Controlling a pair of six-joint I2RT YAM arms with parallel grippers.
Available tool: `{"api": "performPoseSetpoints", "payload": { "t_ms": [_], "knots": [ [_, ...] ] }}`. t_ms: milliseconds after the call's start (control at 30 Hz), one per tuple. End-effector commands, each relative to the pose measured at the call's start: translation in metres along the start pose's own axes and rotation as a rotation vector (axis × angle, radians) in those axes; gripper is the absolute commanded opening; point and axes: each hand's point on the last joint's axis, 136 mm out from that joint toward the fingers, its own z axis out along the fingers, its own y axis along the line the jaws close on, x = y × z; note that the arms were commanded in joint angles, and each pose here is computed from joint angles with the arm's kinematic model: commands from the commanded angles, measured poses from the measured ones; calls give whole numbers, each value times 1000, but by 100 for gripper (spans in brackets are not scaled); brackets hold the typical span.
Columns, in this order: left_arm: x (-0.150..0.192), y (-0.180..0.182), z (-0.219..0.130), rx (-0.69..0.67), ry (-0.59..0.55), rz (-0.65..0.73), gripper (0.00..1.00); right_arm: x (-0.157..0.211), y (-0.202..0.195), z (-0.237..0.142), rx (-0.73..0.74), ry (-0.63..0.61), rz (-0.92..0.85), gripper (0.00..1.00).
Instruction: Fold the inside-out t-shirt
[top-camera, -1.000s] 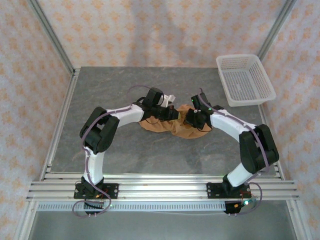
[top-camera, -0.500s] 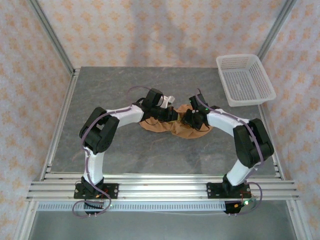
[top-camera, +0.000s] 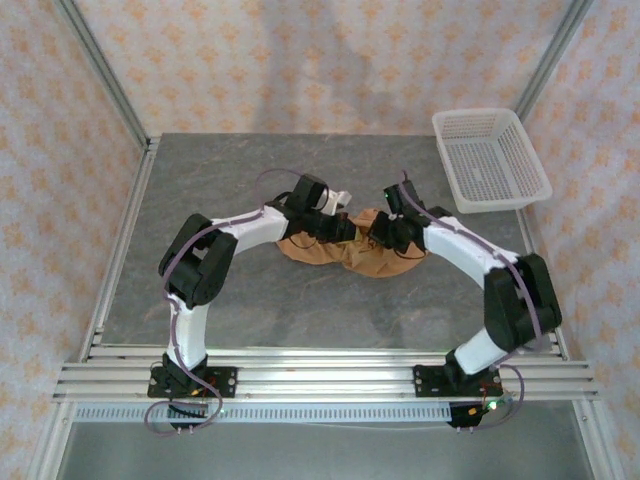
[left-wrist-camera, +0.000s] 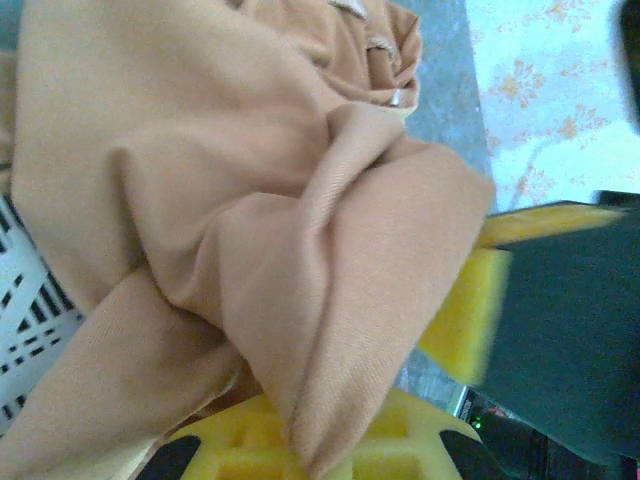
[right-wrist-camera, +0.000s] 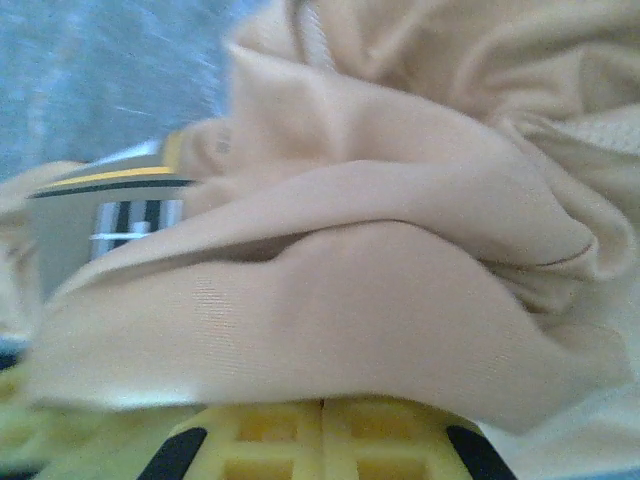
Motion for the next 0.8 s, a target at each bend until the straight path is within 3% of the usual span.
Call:
{"api": "performPoseSetpoints", "payload": {
  "t_ms": [0,333,500,567,633,700,733,767],
  "knots": [
    [-17,-9,-11,-6,-19,42,0,-13,20,-59,-45,-93,-62,0],
    [-44,10,-13,-40,-48,-21,0,-26,53,-180,-217,-290,-95,0],
    [-45,14,-13,-46,-55,-39,4,-33,56,-197,-256,-319,-84,0],
    [-44,13,-16,-49,-58,-36,15,-37,53,-186,-249,-310,-65,0],
    [-43,10,-25,-68,-63,-23,48,-45,46,-172,-219,-310,-49,0],
    [-39,13,-42,-141,-72,-7,70,-56,32,-159,-159,-321,-33,0],
    [-39,19,-56,-199,-88,-8,78,-64,22,-157,-121,-341,-17,0],
    [-35,31,-69,-274,-95,-25,80,-73,7,-147,-63,-340,7,0]
  ]
}}
